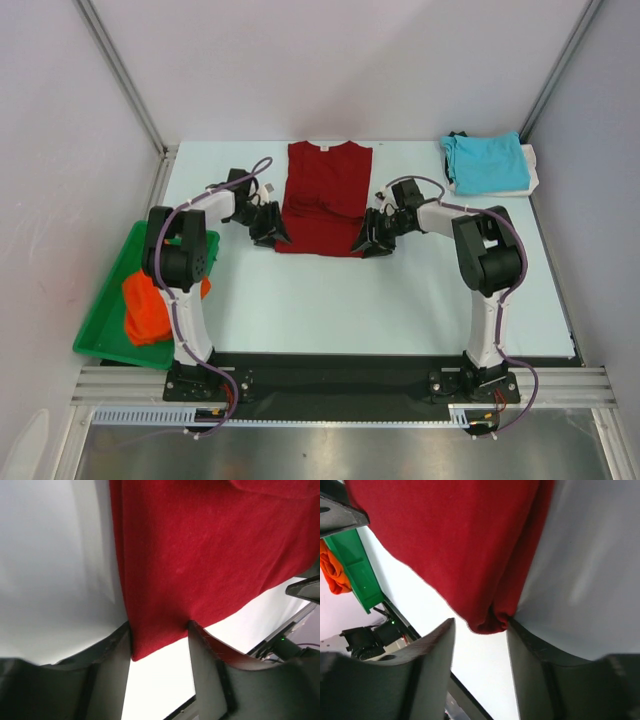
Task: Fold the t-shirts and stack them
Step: Fold the tshirt
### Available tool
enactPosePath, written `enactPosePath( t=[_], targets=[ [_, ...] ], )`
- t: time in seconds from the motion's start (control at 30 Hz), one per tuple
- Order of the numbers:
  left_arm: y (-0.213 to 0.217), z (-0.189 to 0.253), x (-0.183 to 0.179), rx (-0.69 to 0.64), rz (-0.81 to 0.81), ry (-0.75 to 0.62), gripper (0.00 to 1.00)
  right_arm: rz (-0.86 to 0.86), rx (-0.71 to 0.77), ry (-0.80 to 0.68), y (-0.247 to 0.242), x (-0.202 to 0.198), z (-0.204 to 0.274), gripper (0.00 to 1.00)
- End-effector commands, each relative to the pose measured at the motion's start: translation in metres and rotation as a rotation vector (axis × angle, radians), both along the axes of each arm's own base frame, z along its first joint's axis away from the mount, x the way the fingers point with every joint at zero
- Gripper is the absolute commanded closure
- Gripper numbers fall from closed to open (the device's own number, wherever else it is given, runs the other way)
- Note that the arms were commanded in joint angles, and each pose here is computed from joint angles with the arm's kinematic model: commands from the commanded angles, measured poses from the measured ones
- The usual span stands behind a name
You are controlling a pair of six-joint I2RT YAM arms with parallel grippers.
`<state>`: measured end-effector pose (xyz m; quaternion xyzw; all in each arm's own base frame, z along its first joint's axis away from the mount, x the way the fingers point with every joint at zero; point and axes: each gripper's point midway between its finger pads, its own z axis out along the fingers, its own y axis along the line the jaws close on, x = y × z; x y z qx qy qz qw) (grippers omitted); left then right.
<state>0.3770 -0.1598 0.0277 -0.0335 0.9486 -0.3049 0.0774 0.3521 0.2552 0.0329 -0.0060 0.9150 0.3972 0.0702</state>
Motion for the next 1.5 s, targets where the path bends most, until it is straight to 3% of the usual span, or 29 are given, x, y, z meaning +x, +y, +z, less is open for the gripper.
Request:
enactPosePath(
  t=[0.0,0.03,0.1,0.17,0.27,0.3,0.4,0.7,1.07,1.47],
  targets=[
    [0.001,-0.012,0.002,0.012,-0.001,0.011,0.55,-0.020,-0.042,0.022,-0.002,-0.001,-0.025,0.50],
    [0.001,-0.013,0.001,0.012,-0.001,0.015,0.58,-0.022,-0.043,0.022,-0.003,-0.001,-0.025,0.56],
    [-0.001,-0.012,-0.001,0.003,-0.004,0.018,0.64,-0.022,-0.032,0.029,-0.001,-0.002,-0.027,0.59],
    [-0.001,-0.013,-0.004,0.004,-0.004,0.027,0.72,-0.015,-0.015,0.028,0.002,-0.003,-0.025,0.69],
    [-0.002,-0.012,-0.005,0.001,-0.005,0.024,0.87,-0.007,0.013,-0.007,0.006,0.001,-0.019,0.87],
    [-0.002,-0.012,-0.005,-0.001,-0.005,0.021,0.97,-0.008,0.022,-0.022,0.007,0.004,-0.014,0.93],
    [-0.004,0.002,0.001,-0.013,-0.010,-0.014,0.99,-0.009,0.050,-0.067,0.005,0.011,0.002,1.00],
    [-0.009,0.058,0.001,-0.063,-0.039,-0.114,1.00,-0.004,0.116,-0.172,-0.025,0.005,0.072,1.00],
    [-0.010,0.085,-0.024,-0.077,-0.076,-0.159,1.00,-0.023,0.146,-0.178,-0.039,-0.029,0.092,1.00],
    [-0.011,0.075,-0.056,-0.086,-0.085,-0.121,1.00,-0.040,0.151,-0.193,-0.044,-0.043,0.094,1.00]
  ],
)
